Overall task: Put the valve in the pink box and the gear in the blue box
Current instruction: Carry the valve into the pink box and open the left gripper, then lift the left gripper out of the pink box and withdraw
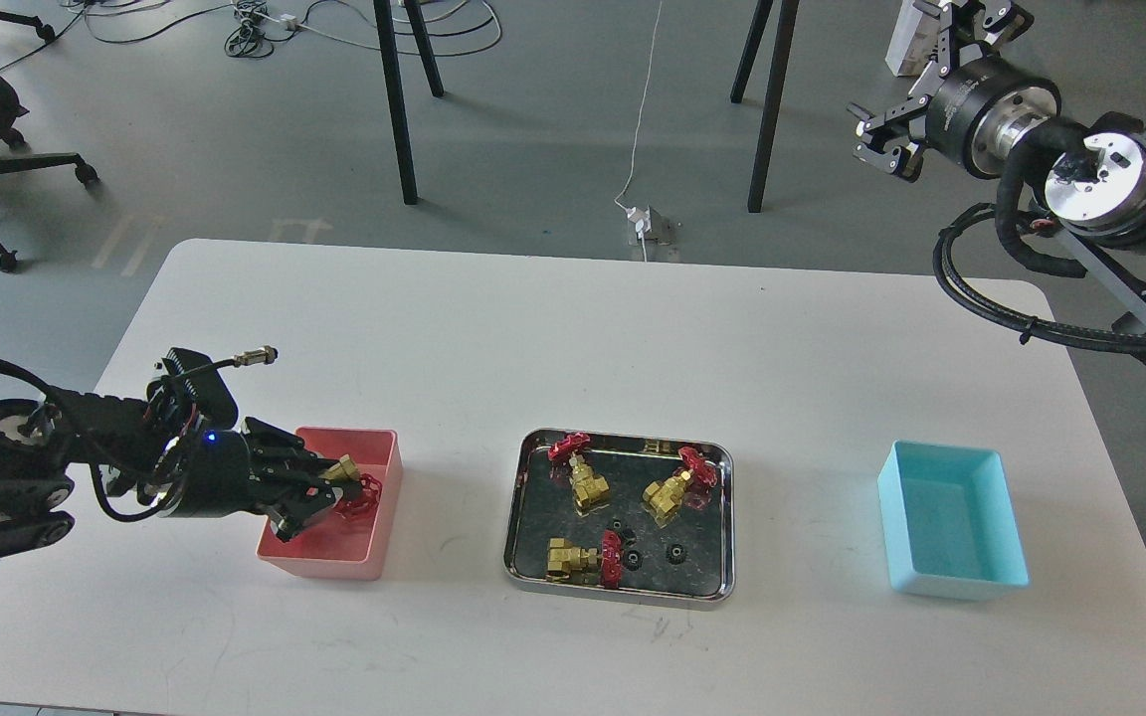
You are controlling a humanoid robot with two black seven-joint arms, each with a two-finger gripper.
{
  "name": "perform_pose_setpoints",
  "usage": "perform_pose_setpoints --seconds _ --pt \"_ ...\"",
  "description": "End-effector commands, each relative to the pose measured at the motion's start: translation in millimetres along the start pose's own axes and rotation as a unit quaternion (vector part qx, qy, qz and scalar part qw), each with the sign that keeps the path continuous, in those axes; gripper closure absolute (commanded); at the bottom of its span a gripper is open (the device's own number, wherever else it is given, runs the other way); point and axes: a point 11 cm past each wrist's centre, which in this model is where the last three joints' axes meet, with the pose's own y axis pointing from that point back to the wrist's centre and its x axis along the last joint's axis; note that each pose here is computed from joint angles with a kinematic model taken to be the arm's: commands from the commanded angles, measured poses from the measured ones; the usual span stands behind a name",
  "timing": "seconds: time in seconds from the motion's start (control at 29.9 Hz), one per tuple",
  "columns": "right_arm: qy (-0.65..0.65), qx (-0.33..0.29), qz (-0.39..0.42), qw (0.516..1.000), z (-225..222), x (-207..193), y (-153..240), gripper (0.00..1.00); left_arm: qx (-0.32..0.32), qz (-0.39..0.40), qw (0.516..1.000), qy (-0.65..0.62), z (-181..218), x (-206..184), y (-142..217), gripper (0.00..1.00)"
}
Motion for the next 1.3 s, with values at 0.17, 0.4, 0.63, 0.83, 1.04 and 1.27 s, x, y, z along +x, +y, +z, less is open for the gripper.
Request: perform_pose_setpoints --seconds 0.17,0.4,0.63,0.83,1.04,1.27 --pt "-0.002 -0.004 0.007 1.000 4 7 2 0.00 0.005 -0.004 1.000 -0.004 -3 -3 -1 0.66" --pt "-0.003 -0.004 0.007 1.000 5 8 2 0.00 0.010 0.004 1.000 0.005 -6 0 2 0.50" --pt "-0.005 -0.008 0.013 1.000 10 12 2 0.00 0.034 0.080 0.995 0.038 -18 35 14 0.33" --pt "-0.006 -0.004 0.010 1.000 8 11 2 0.00 0.016 0.218 0.961 0.167 -18 113 42 0.26" --pt "-0.009 0.006 -0.021 1.000 4 5 3 0.00 -0.201 0.393 0.776 0.451 -9 239 94 0.18" --pt "-0.014 0.037 -0.151 0.988 -11 2 22 0.00 -0.432 0.459 0.512 0.584 -24 301 136 0.11"
